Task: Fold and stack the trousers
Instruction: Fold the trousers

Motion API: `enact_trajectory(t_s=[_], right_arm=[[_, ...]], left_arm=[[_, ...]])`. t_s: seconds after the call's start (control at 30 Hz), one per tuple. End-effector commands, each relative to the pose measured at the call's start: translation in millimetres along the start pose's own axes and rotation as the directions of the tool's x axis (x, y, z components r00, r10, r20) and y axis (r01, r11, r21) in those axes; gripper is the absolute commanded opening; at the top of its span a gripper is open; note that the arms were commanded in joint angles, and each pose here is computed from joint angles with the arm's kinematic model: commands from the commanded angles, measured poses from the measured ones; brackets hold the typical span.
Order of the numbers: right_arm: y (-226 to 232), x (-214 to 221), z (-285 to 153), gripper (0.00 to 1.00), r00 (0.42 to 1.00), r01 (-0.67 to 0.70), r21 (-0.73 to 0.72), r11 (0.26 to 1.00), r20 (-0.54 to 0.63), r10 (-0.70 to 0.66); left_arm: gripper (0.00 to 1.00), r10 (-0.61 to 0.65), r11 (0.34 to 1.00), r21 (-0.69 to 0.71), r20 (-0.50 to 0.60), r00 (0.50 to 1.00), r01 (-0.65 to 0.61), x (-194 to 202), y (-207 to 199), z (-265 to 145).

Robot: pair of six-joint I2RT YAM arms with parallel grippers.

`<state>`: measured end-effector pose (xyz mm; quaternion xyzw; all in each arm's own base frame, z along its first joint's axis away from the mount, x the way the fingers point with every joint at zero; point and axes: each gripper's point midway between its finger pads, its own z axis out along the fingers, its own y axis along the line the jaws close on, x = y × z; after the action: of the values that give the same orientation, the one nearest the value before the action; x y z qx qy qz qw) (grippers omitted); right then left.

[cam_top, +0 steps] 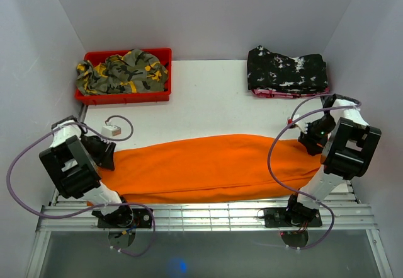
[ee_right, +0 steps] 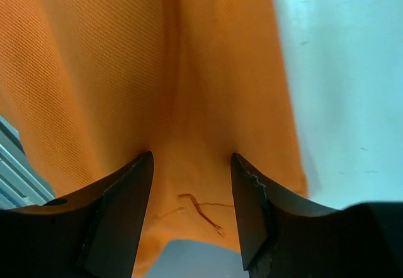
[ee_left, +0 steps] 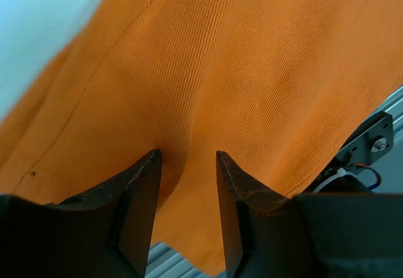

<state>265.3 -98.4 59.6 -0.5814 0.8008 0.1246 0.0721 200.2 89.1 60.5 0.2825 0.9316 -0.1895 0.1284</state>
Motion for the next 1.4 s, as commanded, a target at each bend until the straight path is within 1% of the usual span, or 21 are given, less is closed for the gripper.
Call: enact_trajectory(t_s=[0.0,0.07,0.1,0.13,0.17,0.23,0.27,0.33,0.4,0.5,0.63,0.77,0.87,0.93,0.97,1.0,1.07,1.1,1.2,1.3,1.37], right_arm=[[14,18,17,0.58,0.993,-0.071,-0.012,0.997,-0.101,0.069],[27,32,40,0.58,0.982,-0.086,-0.040,0.995,-0.174,0.078],[13,36,48,0.58,0.978,-0.080,0.019,0.997,-0.190,0.082],[11,45,57,0.58,0.968,-0.095,0.014,0.995,-0.234,0.096],[-1,44,59,0.60,0.962,-0.133,0.048,0.990,-0.233,0.141],[-19,39,70,0.61,0.958,-0.195,0.056,0.979,-0.201,0.203],[-45,30,59,0.61,0.953,-0.236,0.121,0.964,-0.164,0.254],[-66,16,60,0.61,0.952,-0.277,0.133,0.952,-0.099,0.291],[-93,-1,51,0.61,0.955,-0.280,0.170,0.945,-0.053,0.292],[-112,-22,43,0.61,0.961,-0.265,0.190,0.945,-0.024,0.275],[-129,-41,42,0.61,0.965,-0.251,0.225,0.941,-0.014,0.261],[-129,-48,45,0.64,0.958,-0.276,0.191,0.942,-0.023,0.286],[-126,-49,30,0.72,0.963,-0.258,0.216,0.942,-0.021,0.269],[-125,-54,15,0.76,0.973,-0.224,0.234,0.946,0.001,0.230],[-127,-60,-1,0.77,0.979,-0.200,0.270,0.942,0.018,0.203],[-122,-64,-9,0.78,0.983,-0.185,0.257,0.948,0.033,0.183],[-124,-74,-37,0.79,0.993,-0.114,0.285,0.952,0.049,0.105],[-110,-78,-42,0.79,0.995,-0.096,0.238,0.967,0.059,0.084],[-100,-80,-61,0.77,0.999,0.004,0.226,0.974,0.041,-0.013],[-72,-60,-56,0.75,0.996,0.076,0.143,0.987,-0.048,-0.070],[-69,-40,-57,0.74,0.992,0.090,0.157,0.983,-0.104,-0.075]], left_arm=[[0.51,-0.222,0.970,-0.124,-0.104,0.969,0.209,20,9,21],[0.52,-0.281,0.954,-0.145,-0.121,0.952,0.263,21,24,36],[0.52,-0.311,0.945,-0.143,-0.106,0.945,0.295,16,30,39],[0.52,-0.378,0.919,-0.154,-0.085,0.922,0.363,11,37,41],[0.51,-0.412,0.905,-0.150,-0.085,0.907,0.397,7,47,51],[0.50,-0.465,0.871,-0.187,-0.019,0.885,0.454,-17,78,45],[0.49,-0.466,0.866,-0.202,0.001,0.885,0.457,-33,101,45],[0.47,-0.492,0.847,-0.218,0.021,0.870,0.485,-49,124,45],[0.46,-0.475,0.849,-0.236,0.050,0.879,0.472,-73,156,44],[0.45,-0.443,0.854,-0.267,0.074,0.893,0.446,-100,185,40],[0.45,-0.408,0.861,-0.291,0.092,0.908,0.416,-121,201,38],[0.47,-0.374,0.864,-0.316,0.123,0.919,0.393,-136,212,31],[0.53,-0.308,0.889,-0.296,0.179,0.934,0.350,-157,205,9],[0.59,-0.219,0.921,-0.276,0.213,0.952,0.273,-171,192,-11],[0.61,-0.168,0.926,-0.293,0.247,0.954,0.239,-182,182,-33],[0.63,-0.143,0.943,-0.257,0.260,0.955,0.211,-187,167,-40],[0.68,-0.019,0.960,-0.266,0.247,0.969,0.087,-190,145,-63],[0.69,-0.005,0.970,-0.235,0.217,0.976,0.057,-182,128,-66],[0.71,0.069,0.974,-0.223,0.164,0.984,-0.031,-161,97,-79],[0.71,0.157,0.968,-0.216,0.130,0.979,-0.127,-140,68,-81],[0.71,0.203,0.959,-0.222,0.100,0.974,-0.178,-127,59,-77]])
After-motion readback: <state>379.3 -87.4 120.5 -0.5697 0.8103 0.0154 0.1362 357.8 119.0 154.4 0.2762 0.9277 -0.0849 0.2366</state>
